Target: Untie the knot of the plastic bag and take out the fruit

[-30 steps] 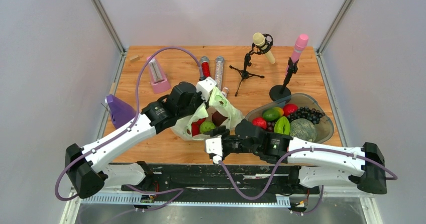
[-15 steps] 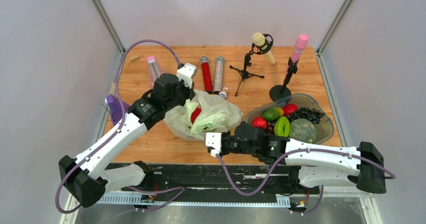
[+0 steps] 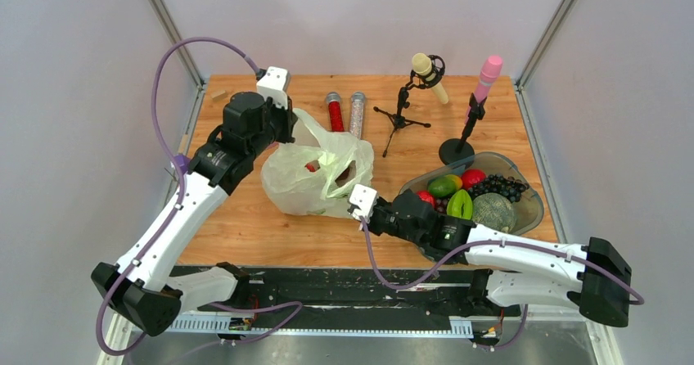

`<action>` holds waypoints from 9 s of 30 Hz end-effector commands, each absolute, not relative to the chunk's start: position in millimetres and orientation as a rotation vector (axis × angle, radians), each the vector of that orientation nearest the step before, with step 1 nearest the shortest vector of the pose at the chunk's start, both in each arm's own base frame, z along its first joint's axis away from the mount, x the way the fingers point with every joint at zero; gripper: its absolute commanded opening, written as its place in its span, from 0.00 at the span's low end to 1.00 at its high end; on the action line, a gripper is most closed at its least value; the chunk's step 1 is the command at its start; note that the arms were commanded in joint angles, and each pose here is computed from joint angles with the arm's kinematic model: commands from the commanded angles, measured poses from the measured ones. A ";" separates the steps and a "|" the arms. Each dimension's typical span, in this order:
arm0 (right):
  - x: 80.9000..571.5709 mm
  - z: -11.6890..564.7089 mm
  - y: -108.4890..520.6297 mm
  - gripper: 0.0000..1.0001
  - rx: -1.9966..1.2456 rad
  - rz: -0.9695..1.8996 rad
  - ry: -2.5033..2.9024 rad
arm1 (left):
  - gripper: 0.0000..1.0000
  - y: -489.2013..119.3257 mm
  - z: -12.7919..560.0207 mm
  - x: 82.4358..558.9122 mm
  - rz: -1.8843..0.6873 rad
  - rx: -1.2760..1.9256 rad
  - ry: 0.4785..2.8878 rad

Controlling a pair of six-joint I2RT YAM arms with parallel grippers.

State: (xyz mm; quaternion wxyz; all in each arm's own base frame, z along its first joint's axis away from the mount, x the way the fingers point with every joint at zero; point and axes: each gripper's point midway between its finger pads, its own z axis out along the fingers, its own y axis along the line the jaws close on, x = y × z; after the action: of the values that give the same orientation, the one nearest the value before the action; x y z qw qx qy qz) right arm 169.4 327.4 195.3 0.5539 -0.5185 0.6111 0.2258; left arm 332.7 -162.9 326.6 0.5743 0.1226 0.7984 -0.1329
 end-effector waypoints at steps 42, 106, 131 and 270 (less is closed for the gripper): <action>195.9 320.9 290.2 0.28 -0.704 0.667 1.541 | 0.05 -221.3 313.5 292.0 -0.724 0.576 1.787; 299.6 195.9 313.9 0.02 -0.404 0.586 1.959 | 0.10 -216.1 275.0 274.5 -0.716 0.651 1.910; 261.7 175.7 372.8 0.20 -0.638 0.958 1.875 | 0.47 -192.3 199.1 249.8 -0.329 0.622 2.220; 217.3 194.4 365.0 0.54 -0.709 1.126 1.902 | 0.47 -170.0 171.8 241.4 -0.342 0.320 2.207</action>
State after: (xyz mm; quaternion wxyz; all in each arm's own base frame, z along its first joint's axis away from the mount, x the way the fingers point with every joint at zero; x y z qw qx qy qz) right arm 235.5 372.5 180.4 0.4120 -0.2672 0.7610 0.4240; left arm 236.6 -166.6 161.5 0.4080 0.1405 0.8931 -0.1269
